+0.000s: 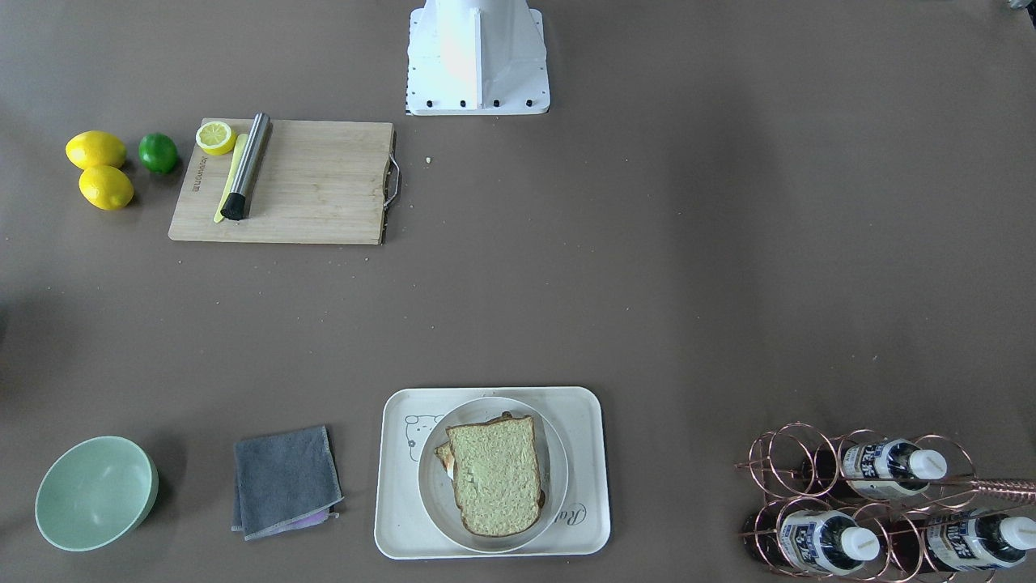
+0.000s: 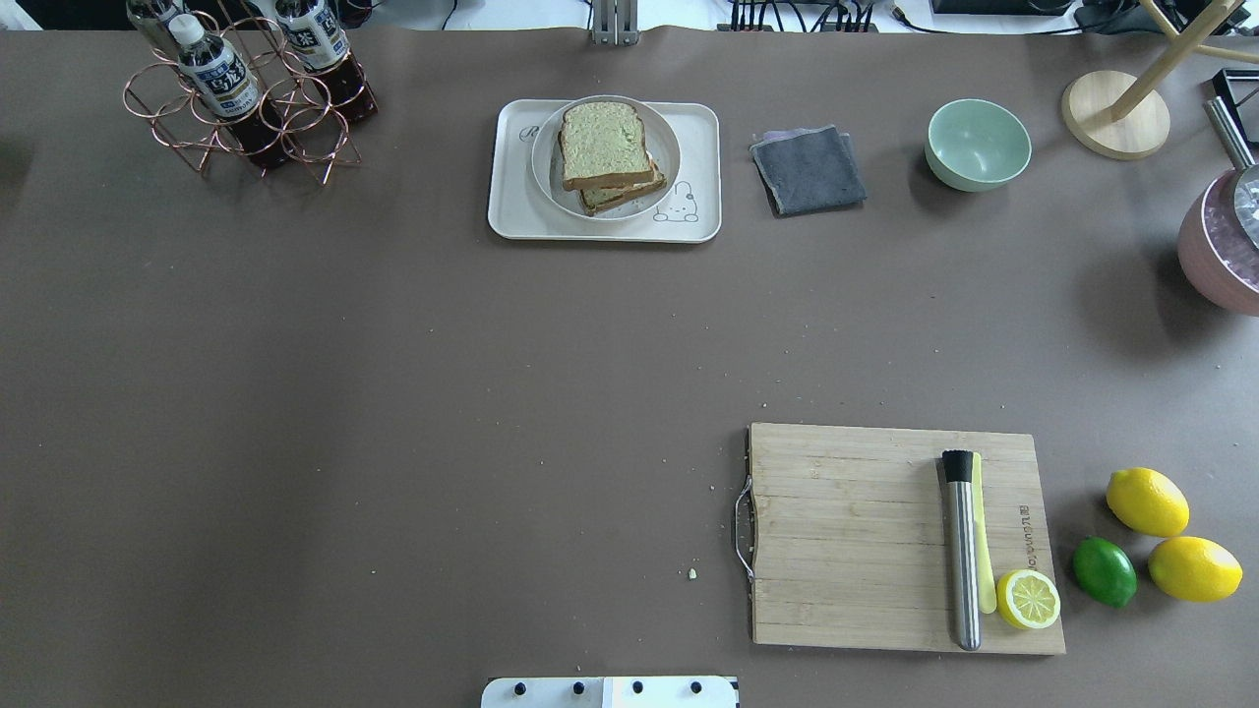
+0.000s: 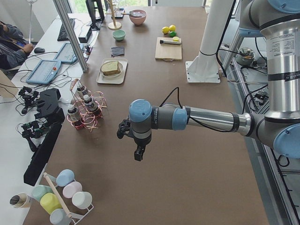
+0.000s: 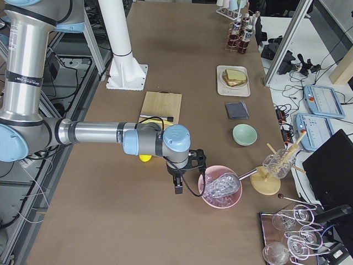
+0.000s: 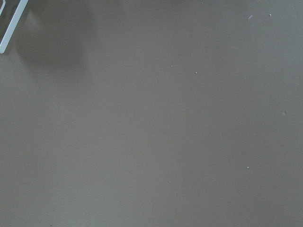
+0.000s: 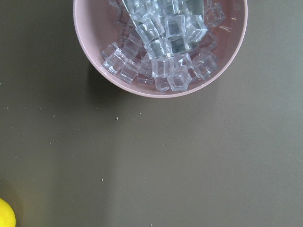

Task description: Make sandwich and place on tray

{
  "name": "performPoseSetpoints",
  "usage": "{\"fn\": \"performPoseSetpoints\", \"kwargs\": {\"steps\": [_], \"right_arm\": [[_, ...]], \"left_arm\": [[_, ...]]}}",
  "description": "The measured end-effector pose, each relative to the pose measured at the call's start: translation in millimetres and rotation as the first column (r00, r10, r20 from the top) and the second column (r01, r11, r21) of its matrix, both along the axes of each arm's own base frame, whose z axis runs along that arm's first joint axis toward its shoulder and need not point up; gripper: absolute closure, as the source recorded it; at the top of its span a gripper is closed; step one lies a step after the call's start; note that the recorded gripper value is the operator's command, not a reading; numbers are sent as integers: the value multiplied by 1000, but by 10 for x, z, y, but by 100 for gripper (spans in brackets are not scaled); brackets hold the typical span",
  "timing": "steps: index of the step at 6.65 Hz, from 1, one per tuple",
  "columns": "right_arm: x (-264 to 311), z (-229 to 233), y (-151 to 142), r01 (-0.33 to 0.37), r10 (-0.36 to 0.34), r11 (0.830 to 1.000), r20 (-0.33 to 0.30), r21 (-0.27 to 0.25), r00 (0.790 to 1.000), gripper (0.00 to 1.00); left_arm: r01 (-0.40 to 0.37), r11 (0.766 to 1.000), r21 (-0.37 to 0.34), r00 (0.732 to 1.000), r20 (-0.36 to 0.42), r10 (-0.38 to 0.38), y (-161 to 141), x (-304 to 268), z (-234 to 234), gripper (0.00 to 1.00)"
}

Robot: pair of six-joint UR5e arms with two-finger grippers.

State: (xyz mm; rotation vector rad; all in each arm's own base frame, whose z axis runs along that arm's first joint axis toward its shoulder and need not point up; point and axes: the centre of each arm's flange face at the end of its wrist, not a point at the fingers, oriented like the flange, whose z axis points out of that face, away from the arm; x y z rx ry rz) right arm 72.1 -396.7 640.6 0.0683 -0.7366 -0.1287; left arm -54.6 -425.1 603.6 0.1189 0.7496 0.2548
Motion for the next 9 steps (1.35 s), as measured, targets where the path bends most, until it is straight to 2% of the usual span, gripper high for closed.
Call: {"fn": "performPoseSetpoints", "kwargs": {"steps": [4,9], "right_arm": [[-10,-23,48,-4,4,1000,14,-4,1000,0],[-96,-162,-28,-19,20,1000,31,-10,999,0]], "left_arm": [[5,1000,20,1000,2,-5,-6,-15,-32,3],[5,1000,28,1000,2,-5,-8,-15,-57,3]]}}
